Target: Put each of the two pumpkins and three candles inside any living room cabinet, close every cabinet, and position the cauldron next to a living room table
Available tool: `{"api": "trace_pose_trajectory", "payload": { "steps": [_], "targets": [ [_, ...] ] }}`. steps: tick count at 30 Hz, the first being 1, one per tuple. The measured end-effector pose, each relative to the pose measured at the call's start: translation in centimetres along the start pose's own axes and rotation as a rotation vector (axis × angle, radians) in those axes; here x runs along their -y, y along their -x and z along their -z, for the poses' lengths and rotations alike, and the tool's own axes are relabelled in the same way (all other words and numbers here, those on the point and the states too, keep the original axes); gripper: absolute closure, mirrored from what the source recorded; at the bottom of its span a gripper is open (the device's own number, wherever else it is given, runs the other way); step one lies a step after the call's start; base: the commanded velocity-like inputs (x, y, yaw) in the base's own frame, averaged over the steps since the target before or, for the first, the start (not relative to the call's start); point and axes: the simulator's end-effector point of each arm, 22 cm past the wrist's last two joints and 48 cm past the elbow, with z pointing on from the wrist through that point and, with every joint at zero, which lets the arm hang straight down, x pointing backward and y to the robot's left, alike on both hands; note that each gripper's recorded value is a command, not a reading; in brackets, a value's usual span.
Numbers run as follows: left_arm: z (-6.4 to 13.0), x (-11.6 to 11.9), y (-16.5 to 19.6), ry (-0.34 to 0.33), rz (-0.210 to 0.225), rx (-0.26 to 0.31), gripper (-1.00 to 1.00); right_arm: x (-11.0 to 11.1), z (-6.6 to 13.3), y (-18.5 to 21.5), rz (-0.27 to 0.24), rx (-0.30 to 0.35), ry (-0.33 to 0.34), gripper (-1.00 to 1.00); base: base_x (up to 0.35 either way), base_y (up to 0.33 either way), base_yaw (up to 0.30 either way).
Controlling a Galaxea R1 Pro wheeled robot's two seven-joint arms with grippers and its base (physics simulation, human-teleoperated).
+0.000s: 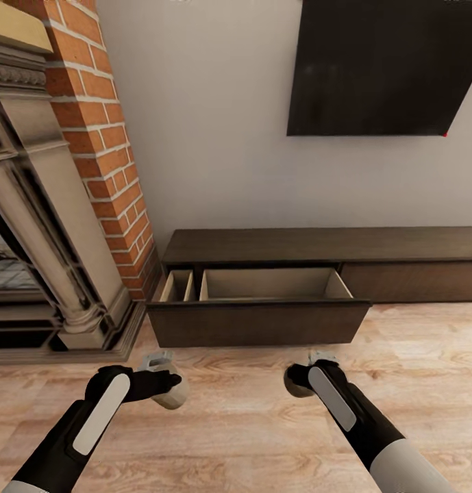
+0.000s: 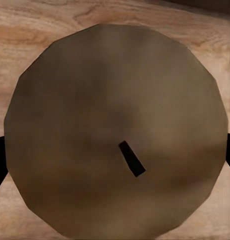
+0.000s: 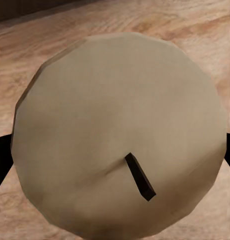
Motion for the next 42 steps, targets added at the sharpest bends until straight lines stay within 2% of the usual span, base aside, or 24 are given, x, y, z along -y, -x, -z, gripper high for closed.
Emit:
{"api": "trace_pose_trajectory", "payload": {
  "steps": [3,6,9,11,13,15,18,23,27,37,42],
  "targets": [
    [1.0,0.5,0.7,-0.009,-0.007,0.0,1.0,-1.2,0.9,-2.1,0.036,-0.079,-0.07,1.0,0.0,0.0,0.0],
    [1.4,0.4,0.7,0.001,-0.01,-0.014,1.0,-1.9,1.9,-2.6,0.066,-0.112,-0.115,1.0,0.0,0.0,0.0],
    [1.7,-0.4,0.8,0.042,-0.011,-0.022,1.0,-1.8,2.6,-3.3,0.111,-0.159,-0.136,1.0,0.0,0.0,0.0],
    [2.1,-1.3,1.0,0.091,-0.013,-0.025,1.0,-1.6,2.9,-3.5,0.126,-0.177,-0.146,1.0,0.0,0.0,0.0],
    [2.4,-1.1,1.1,0.116,-0.01,-0.026,1.0,-1.5,3.2,-3.6,0.134,-0.19,-0.15,1.0,0.0,0.0,0.0],
    [2.5,0.3,1.1,0.104,-0.003,-0.029,1.0,-1.5,3.5,-3.4,0.135,-0.191,-0.152,1.0,0.0,0.0,0.0],
    [2.9,1.1,1.1,0.127,-0.014,-0.034,1.0,-1.6,4.0,-3.0,0.134,-0.191,-0.152,1.0,0.0,0.0,0.0],
    [3.7,1.2,1.4,0.16,-0.027,-0.038,1.0,-1.9,5.0,-2.0,0.14,-0.18,-0.144,1.0,0.0,0.0,0.0],
    [3.7,1.3,1.4,0.16,-0.027,-0.04,1.0,-2.1,5.1,-1.9,0.141,-0.177,-0.139,1.0,0.0,0.0,-0.038],
    [3.7,1.4,1.4,0.15,-0.016,-0.039,1.0,-2.2,5.2,-1.8,0.141,-0.174,-0.133,1.0,0.004,0.0,-0.219],
    [3.8,1.3,1.5,0.151,-0.015,-0.038,1.0,-2.3,5.2,-1.8,0.14,-0.172,-0.131,1.0,0.175,0.0,-0.027]
  ]
}}
